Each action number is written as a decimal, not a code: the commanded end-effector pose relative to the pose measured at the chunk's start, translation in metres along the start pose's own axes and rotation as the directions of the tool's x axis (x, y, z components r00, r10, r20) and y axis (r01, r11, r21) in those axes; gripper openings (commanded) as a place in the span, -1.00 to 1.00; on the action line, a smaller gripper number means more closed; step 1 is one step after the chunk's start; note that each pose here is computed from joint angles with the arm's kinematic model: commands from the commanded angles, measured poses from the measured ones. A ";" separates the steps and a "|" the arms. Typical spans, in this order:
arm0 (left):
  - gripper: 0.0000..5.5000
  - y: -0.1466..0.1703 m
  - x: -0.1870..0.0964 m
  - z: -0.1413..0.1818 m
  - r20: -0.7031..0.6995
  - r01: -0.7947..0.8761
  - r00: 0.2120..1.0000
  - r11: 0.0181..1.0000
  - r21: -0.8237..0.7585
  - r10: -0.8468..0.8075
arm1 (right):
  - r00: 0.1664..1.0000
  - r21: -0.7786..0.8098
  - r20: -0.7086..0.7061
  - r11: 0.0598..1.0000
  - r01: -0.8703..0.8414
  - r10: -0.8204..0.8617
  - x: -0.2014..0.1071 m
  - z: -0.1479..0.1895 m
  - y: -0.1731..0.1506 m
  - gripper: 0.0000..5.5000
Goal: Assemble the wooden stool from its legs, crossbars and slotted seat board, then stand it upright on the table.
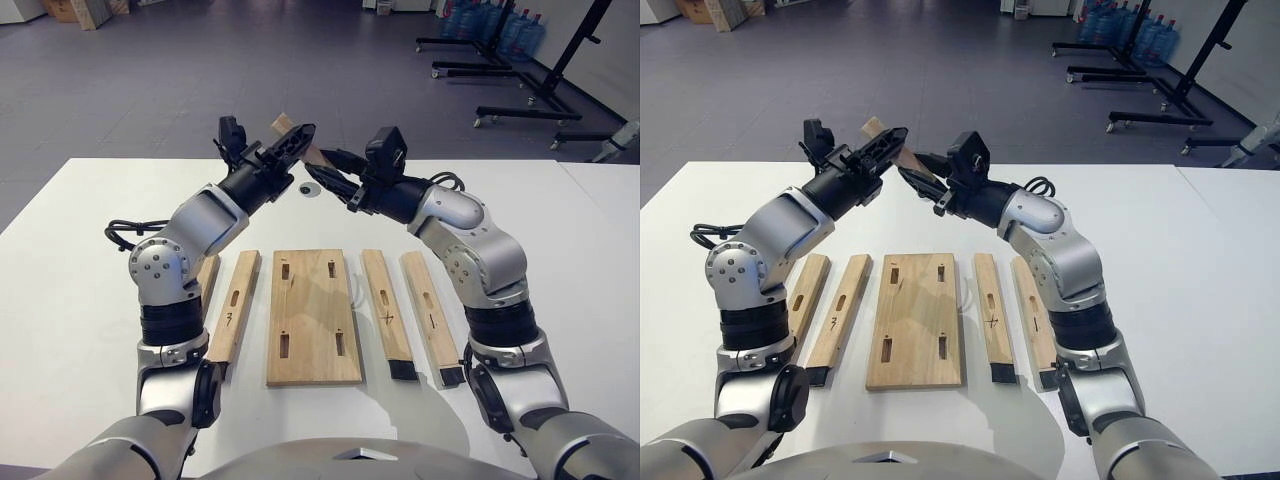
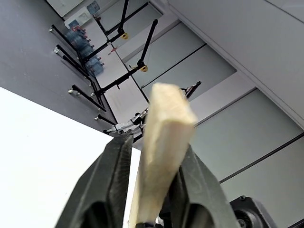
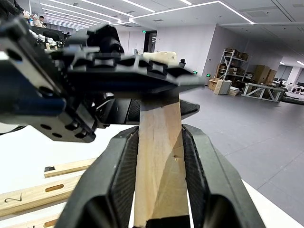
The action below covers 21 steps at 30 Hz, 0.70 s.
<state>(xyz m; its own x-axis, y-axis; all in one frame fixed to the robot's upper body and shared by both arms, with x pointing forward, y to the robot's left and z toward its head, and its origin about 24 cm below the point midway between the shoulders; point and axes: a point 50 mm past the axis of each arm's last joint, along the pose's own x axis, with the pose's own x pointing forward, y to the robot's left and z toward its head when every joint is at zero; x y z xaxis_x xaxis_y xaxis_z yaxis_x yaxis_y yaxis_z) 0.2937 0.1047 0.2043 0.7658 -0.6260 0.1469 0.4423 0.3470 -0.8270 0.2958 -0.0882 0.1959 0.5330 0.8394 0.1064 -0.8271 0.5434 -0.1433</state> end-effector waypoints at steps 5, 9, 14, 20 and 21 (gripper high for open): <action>-0.86 0.003 0.002 0.003 0.026 -0.079 0.997 0.991 0.111 0.076 | 1.000 -0.014 -0.015 1.000 -0.005 0.005 0.002 0.004 0.002 -0.53; -0.86 0.006 0.001 0.005 0.042 -0.096 0.995 0.988 0.117 0.092 | 1.000 -0.013 -0.030 1.000 -0.006 0.006 0.002 0.001 0.003 -0.53; -0.86 0.007 0.000 0.006 0.048 -0.102 0.994 0.987 0.122 0.097 | 0.998 0.024 -0.067 1.000 -0.005 0.007 -0.002 -0.005 0.005 -0.39; -0.86 0.010 -0.003 0.011 0.054 -0.128 0.991 0.975 0.179 0.120 | 0.995 0.082 -0.103 0.997 -0.001 0.010 -0.006 -0.006 0.003 0.00; -0.86 0.011 -0.004 0.012 0.054 -0.134 0.990 0.972 0.190 0.126 | 0.994 0.085 -0.105 0.996 0.000 0.009 -0.006 -0.006 0.002 0.07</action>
<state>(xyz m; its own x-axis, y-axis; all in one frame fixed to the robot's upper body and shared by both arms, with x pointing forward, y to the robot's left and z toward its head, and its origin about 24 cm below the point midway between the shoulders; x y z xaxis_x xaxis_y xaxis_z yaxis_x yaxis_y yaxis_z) 0.3007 0.1158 0.1993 0.8338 -0.5466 0.0776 0.4135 0.5252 -0.7437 0.2923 -0.0887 0.1860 0.5416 0.8406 0.0064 -0.8387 0.5408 -0.0637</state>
